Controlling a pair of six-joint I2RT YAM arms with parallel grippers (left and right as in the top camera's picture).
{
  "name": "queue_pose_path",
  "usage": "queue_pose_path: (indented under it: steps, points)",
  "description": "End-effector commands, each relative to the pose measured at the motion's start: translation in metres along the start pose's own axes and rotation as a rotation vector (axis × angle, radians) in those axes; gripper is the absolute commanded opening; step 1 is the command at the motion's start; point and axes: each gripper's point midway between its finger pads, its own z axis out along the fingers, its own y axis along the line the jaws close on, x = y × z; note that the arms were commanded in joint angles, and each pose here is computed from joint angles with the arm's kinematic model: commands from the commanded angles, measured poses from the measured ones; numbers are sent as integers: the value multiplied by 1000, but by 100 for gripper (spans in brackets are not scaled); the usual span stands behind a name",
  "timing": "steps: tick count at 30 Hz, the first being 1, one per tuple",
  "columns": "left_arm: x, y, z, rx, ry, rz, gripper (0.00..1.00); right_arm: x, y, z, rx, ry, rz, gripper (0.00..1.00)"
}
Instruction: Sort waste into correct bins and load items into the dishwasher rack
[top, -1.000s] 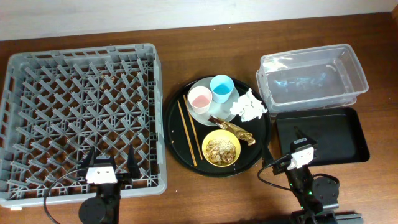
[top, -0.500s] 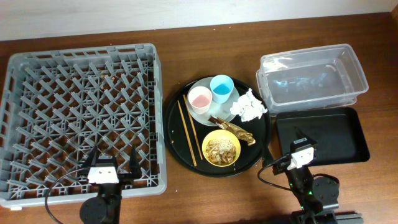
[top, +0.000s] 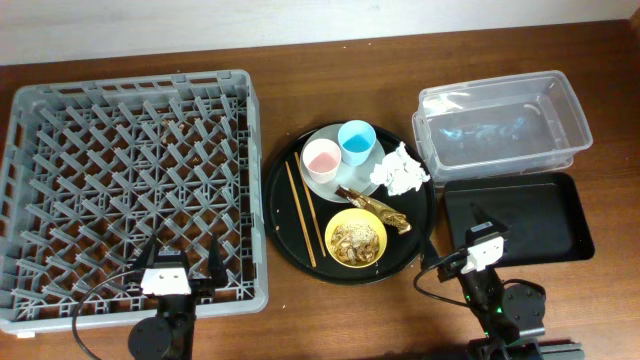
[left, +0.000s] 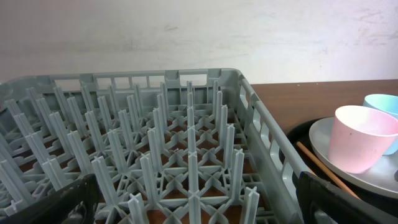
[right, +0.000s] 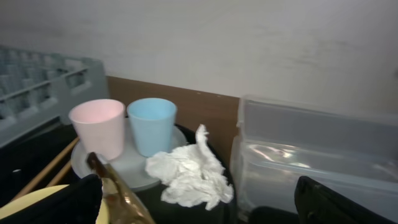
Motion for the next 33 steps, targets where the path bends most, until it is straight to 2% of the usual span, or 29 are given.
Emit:
queue_pose_path:
  steps: [1,2,5,7,10,12,14,17,19,21,23,26,30,31,32,33]
  points:
    - [0,-3,0,16,-6,17,99,-13,10,-1,-61,-44,24,99]
    - [1,-3,0,16,-6,17,99,-24,9,-4,-59,-65,21,99]
    - [1,-3,0,16,-6,17,99,-102,4,-28,-39,-132,106,99]
    - [1,-3,0,16,-6,17,99,-131,4,-35,-41,-45,129,99]
    - [1,-3,0,16,-6,16,99,-154,0,-27,-44,265,198,99]
    - [1,-3,0,16,-6,16,99,-152,-2,-14,-46,539,259,99]
    - [1,-3,0,16,-6,17,99,-143,-4,-3,-53,749,291,99]
    - [1,-3,0,16,-6,17,99,-126,-8,29,-102,937,255,99]
    - [1,-3,0,16,-6,17,99,-91,-4,44,-163,1085,261,78]
    - [1,-3,0,16,-6,17,99,-54,7,47,-200,1250,279,66]
    - [1,-3,0,16,-6,17,99,-23,28,45,-275,1360,224,65]
    - [1,-3,0,16,-6,17,99,22,36,47,-244,1479,37,64]
    - [1,-3,0,16,-6,17,99,59,54,51,-267,1563,-67,46]
    - [1,-3,0,16,-6,16,99,70,49,58,-219,1561,-86,26]
    - [1,-3,0,16,-6,17,99,80,44,67,-150,1546,-79,11]
    - [1,-3,0,16,-6,16,99,90,46,72,-124,1534,-39,6]
